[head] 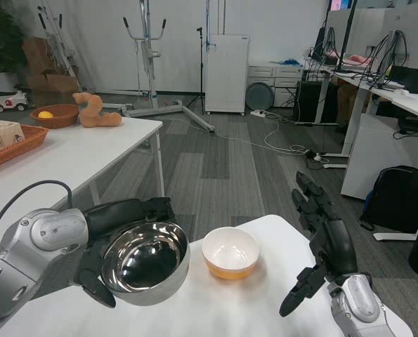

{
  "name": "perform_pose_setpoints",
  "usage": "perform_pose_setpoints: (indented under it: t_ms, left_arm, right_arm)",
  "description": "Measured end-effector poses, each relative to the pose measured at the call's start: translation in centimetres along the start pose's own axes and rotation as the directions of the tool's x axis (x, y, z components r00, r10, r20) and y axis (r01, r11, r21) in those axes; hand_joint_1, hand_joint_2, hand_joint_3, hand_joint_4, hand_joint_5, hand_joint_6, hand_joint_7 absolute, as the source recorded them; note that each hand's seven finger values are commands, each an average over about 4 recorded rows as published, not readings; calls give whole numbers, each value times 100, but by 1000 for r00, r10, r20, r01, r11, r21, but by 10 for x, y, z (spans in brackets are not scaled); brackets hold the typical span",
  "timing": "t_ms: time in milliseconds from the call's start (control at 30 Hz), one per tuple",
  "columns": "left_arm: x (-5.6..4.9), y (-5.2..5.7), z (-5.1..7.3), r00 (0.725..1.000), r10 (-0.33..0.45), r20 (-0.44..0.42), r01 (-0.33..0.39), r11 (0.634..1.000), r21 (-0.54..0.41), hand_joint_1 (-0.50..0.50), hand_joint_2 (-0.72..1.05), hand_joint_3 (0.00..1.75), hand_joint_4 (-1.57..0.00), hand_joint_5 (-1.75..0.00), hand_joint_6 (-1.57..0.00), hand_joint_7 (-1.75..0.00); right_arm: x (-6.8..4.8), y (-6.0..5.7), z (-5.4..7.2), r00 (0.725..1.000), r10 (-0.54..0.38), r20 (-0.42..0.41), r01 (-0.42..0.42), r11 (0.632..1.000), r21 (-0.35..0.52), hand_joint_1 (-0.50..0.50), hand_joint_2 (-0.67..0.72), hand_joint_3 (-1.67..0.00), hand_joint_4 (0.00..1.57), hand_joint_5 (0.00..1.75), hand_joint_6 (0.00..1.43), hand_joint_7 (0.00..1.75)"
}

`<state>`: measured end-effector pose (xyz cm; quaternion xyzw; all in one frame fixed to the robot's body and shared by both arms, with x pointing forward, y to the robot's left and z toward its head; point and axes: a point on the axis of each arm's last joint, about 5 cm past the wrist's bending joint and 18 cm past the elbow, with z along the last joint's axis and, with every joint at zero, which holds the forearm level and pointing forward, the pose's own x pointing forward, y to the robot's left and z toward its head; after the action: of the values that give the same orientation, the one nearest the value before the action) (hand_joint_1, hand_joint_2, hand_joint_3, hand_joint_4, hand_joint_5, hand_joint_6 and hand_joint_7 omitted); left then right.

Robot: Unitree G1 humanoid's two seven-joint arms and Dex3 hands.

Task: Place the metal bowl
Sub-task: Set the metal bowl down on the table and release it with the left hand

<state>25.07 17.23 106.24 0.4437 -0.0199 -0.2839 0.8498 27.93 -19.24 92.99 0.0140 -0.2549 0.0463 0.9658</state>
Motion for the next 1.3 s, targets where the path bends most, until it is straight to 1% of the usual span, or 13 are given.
perform_pose_setpoints:
  t_ms: [67, 200, 267, 533, 600, 667, 733, 900, 1033, 1300]
  left_arm:
    - [0, 0, 0, 1000, 0, 0, 0, 1000, 0, -30, 96, 166, -137, -175, -63, -168]
    - [0, 0, 0, 1000, 0, 0, 0, 1000, 0, -28, 96, 166, -137, -175, -63, -168]
    - [0, 0, 0, 1000, 0, 0, 0, 1000, 0, -28, 96, 166, -136, -175, -63, -168]
    - [0, -1, -1, 1000, -3, -3, 3, 1000, -3, -29, 96, 166, -137, -175, -63, -168]
    - [0, -1, -1, 1000, -4, -4, 4, 1000, -3, -28, 96, 166, -138, -175, -63, -168]
    - [0, -1, -2, 1000, -5, -6, 5, 1000, -5, -28, 96, 166, -138, -175, -63, -168]
    - [0, -2, -2, 1000, -6, -7, 6, 1000, -6, -29, 96, 166, -137, -175, -63, -168]
    - [0, -3, -3, 1000, -9, -8, 9, 1000, -9, -30, 96, 166, -135, -175, -63, -168]
    - [0, -4, -3, 1000, -12, -11, 12, 1000, -13, -28, 96, 166, -135, -175, -63, -168]
    - [0, -5, -4, 1000, -14, -12, 14, 1000, -15, -30, 96, 166, -135, -175, -63, -168]
  right_arm:
    - [0, 0, 0, 1000, 0, 0, 0, 1000, 0, -33, 60, 0, 0, 0, 0, 21]
    - [0, 0, 0, 1000, 0, 0, 0, 1000, 0, -33, 60, 0, 0, 0, 0, 21]
    - [0, 0, 0, 1000, 0, 0, 0, 1000, 0, -33, 60, 0, 0, 0, 0, 21]
    - [0, 0, 0, 1000, 0, 1, 0, 1000, 0, -33, 60, 0, 0, 0, 0, 21]
    - [0, 0, 0, 1000, 1, 1, -1, 1000, 1, -33, 60, 0, 0, 0, 0, 17]
    - [0, 0, 0, 1000, 1, 3, -1, 1000, 1, -33, 60, 0, 0, 0, 0, 17]
    - [0, 0, 0, 1000, 1, 3, -1, 1000, 2, -33, 60, 0, 0, 0, 0, 21]
    - [0, 0, 1, 1000, 1, 4, -1, 1000, 2, -33, 60, 0, 0, 0, 0, 21]
    - [0, 0, 1, 1000, 1, 4, -1, 1000, 2, -33, 60, 0, 0, 0, 0, 21]
    - [0, 0, 1, 1000, 1, 4, -1, 1000, 2, -33, 60, 0, 0, 0, 0, 21]
